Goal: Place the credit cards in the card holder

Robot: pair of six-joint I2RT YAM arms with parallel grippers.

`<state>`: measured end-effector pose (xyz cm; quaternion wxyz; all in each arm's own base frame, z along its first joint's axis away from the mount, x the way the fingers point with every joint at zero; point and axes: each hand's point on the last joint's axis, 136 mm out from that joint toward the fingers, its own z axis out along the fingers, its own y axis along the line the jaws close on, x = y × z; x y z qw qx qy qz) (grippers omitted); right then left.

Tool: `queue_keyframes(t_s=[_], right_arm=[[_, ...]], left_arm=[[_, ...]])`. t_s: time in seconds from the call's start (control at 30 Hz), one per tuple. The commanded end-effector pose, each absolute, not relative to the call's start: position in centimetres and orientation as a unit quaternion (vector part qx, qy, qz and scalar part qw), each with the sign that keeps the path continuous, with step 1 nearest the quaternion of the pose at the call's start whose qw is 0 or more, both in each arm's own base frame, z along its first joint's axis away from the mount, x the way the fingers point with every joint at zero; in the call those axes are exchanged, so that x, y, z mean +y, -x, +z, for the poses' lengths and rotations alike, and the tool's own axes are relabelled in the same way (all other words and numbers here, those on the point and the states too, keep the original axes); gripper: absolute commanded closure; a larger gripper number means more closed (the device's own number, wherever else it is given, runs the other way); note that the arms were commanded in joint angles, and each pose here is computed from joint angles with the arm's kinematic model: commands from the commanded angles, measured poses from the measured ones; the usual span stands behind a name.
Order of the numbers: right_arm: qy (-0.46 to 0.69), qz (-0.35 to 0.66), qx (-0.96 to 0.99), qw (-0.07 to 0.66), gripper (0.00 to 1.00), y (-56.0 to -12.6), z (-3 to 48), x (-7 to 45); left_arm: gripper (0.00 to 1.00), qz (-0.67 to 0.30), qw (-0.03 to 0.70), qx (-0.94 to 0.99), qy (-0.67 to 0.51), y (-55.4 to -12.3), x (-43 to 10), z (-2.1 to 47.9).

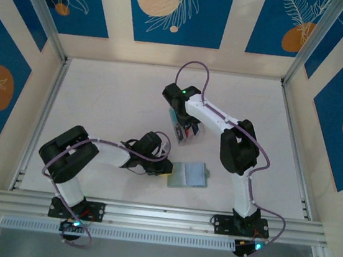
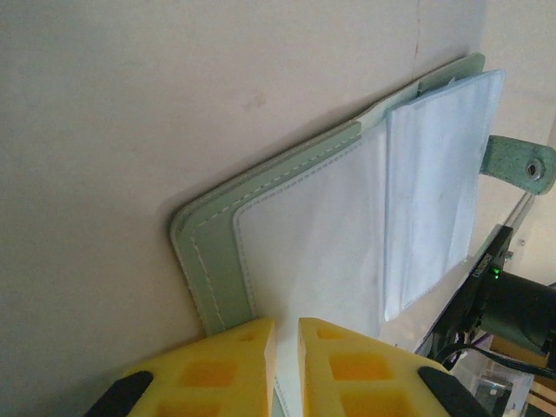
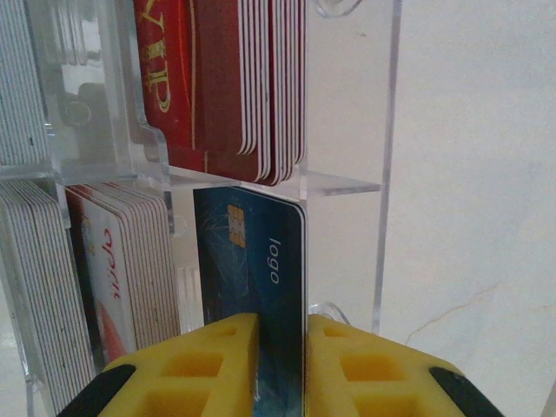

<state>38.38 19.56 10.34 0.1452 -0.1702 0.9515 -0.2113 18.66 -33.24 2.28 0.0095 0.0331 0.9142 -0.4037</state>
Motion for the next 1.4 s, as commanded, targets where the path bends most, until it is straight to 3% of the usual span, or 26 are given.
queue_keyframes(t_s=[0.0, 1.37], right_arm=[[0.164, -0.226, 0.949, 0.144, 0.79, -38.3, 10.3, 18.9], [0.170, -0.254, 0.936, 0.176, 0.79, -38.8, 14.1, 18.1]], left_arm=[[0.84, -0.356, -0.017, 0.934, -0.009, -17.7, -31.0, 0.4], [0.84, -0.359, -0.019, 0.933, -0.004, -17.9, -30.7, 0.1]])
